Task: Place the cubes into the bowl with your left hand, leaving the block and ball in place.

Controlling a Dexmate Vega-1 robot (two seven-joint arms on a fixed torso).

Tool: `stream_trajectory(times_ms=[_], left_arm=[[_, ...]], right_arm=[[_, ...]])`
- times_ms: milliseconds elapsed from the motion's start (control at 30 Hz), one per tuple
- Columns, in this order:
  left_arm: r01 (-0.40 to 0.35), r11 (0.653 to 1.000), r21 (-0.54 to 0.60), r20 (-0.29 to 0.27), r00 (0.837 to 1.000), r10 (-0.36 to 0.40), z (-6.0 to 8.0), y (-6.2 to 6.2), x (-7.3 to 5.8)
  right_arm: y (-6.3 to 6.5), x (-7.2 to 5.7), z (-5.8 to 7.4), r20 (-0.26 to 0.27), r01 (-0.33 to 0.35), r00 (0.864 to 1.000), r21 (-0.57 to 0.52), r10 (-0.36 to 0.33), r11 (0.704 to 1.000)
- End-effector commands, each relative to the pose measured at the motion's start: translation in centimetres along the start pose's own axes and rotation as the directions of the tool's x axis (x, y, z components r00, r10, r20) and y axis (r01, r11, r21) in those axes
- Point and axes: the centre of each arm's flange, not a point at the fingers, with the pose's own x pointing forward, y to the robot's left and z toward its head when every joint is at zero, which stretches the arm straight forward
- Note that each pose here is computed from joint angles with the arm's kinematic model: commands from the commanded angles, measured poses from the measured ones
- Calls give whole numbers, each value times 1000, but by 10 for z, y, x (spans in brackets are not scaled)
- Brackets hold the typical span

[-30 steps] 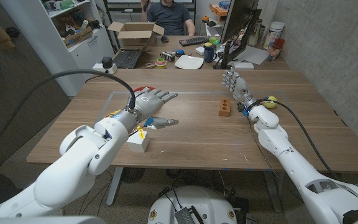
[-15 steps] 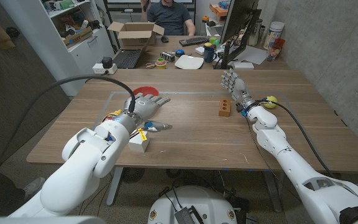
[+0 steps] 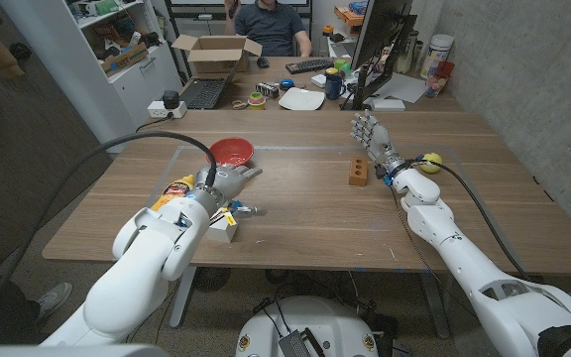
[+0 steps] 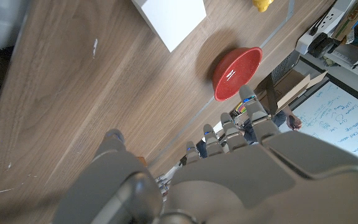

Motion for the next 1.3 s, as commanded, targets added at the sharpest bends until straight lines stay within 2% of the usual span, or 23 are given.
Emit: stream_trajectory(times_ms=[33, 167, 367, 567, 633, 767, 967, 1033, 1300], left_arm=[[72, 997, -27, 1, 997, -72, 0, -16, 14], [100, 995, -26, -4, 995, -100, 2, -21, 19], [128, 991, -46, -8, 992, -129, -1, -23, 16], [147, 989, -30, -36, 988, -148, -1, -31, 14], [164, 984, -70, -15, 986, -165, -4, -33, 13], [203, 975, -90, -31, 978, -207, -4, -39, 11], [213, 974, -73, -61, 974, -218, -6, -47, 6], [219, 975, -37, -109, 969, -222, -4, -51, 6], [227, 973, -33, -124, 965, -230, -10, -63, 8]], right_arm=[[-1, 3, -5, -3, 1, 1000, 6, -1, 1000], [-1, 4, -6, -5, 4, 1000, 8, -4, 1000], [0, 5, -6, -2, 4, 1000, 6, -4, 1000], [0, 6, -4, 4, 6, 1000, 4, -6, 1000], [0, 7, -4, 5, 6, 1000, 6, -6, 1000], [1, 6, -5, 4, 8, 1000, 9, -8, 1000], [1, 5, -5, 9, 13, 1000, 14, -13, 1000], [1, 5, -5, 12, 15, 1000, 22, -15, 1000], [0, 2, -5, 10, 23, 1000, 25, -23, 999]])
